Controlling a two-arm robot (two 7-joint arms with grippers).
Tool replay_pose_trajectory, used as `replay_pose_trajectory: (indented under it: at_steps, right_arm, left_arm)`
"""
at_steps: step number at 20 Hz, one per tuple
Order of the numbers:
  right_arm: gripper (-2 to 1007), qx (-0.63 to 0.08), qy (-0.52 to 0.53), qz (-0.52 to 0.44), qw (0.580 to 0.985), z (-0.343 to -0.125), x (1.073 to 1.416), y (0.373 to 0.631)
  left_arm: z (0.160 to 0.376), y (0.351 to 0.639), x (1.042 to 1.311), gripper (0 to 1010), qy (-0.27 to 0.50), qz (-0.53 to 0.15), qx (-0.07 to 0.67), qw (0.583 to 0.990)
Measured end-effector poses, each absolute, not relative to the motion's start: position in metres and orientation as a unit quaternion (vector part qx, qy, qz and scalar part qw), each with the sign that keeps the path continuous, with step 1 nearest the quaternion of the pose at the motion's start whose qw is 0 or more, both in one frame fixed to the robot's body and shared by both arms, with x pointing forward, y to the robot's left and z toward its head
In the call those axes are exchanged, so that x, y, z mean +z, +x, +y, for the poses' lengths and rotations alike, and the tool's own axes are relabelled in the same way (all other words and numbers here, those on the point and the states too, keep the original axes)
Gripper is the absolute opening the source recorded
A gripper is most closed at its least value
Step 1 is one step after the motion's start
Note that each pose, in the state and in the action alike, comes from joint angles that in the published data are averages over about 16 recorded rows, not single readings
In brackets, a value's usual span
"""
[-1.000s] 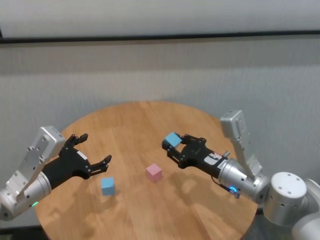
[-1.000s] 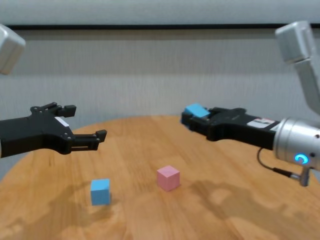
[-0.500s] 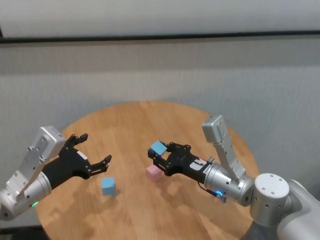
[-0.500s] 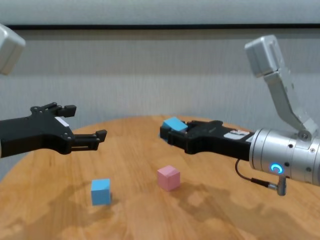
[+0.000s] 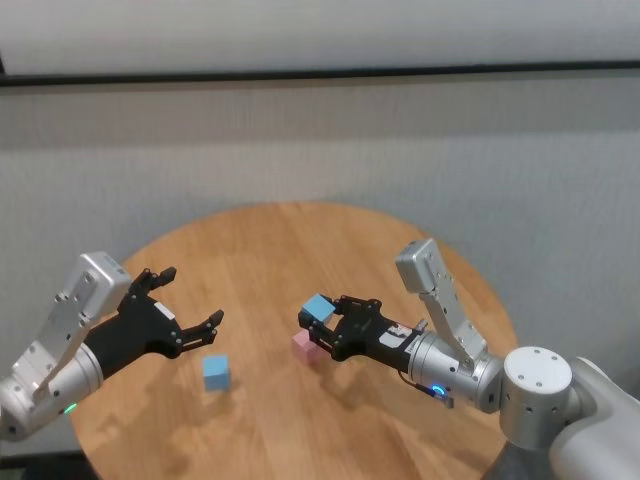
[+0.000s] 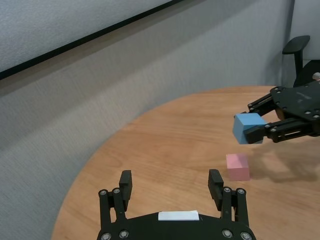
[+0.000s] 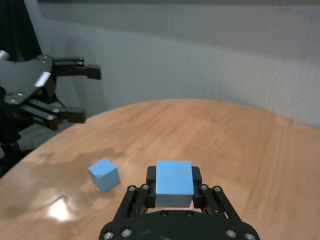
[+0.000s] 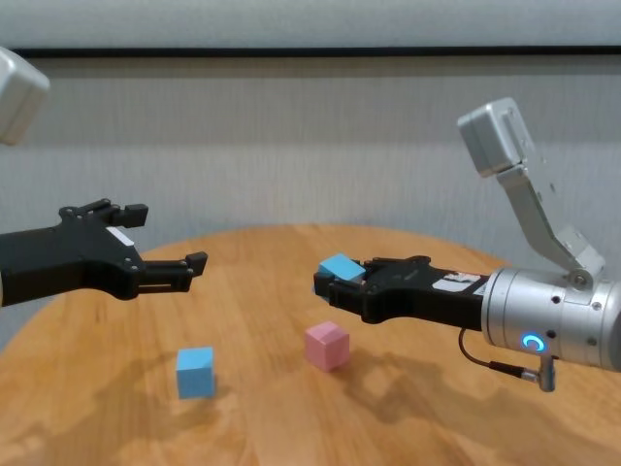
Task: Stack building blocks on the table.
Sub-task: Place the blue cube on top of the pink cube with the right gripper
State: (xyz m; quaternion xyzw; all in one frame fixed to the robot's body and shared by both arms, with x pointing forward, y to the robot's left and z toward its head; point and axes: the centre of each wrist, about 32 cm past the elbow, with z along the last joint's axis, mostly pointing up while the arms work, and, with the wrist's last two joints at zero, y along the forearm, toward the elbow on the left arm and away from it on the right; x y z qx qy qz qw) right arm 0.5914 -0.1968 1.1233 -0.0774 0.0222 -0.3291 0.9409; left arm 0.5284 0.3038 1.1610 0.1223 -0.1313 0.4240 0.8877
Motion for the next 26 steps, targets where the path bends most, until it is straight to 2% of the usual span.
replay_pose_trajectory:
  at_steps: [13,26]
  right_arm:
    - [370,-0.321,-0.097,0.012,0.942,-0.190,1.116,0.609]
    - [370,-0.321,-0.118,0.011,0.940,-0.185,1.106,0.616]
  left_arm:
    - [0.304,0.528,1.161,999,0.122,-0.131,0.424,0.888]
    - [0.304,0.528,1.161,999,0.122,-0.131,0.424,0.888]
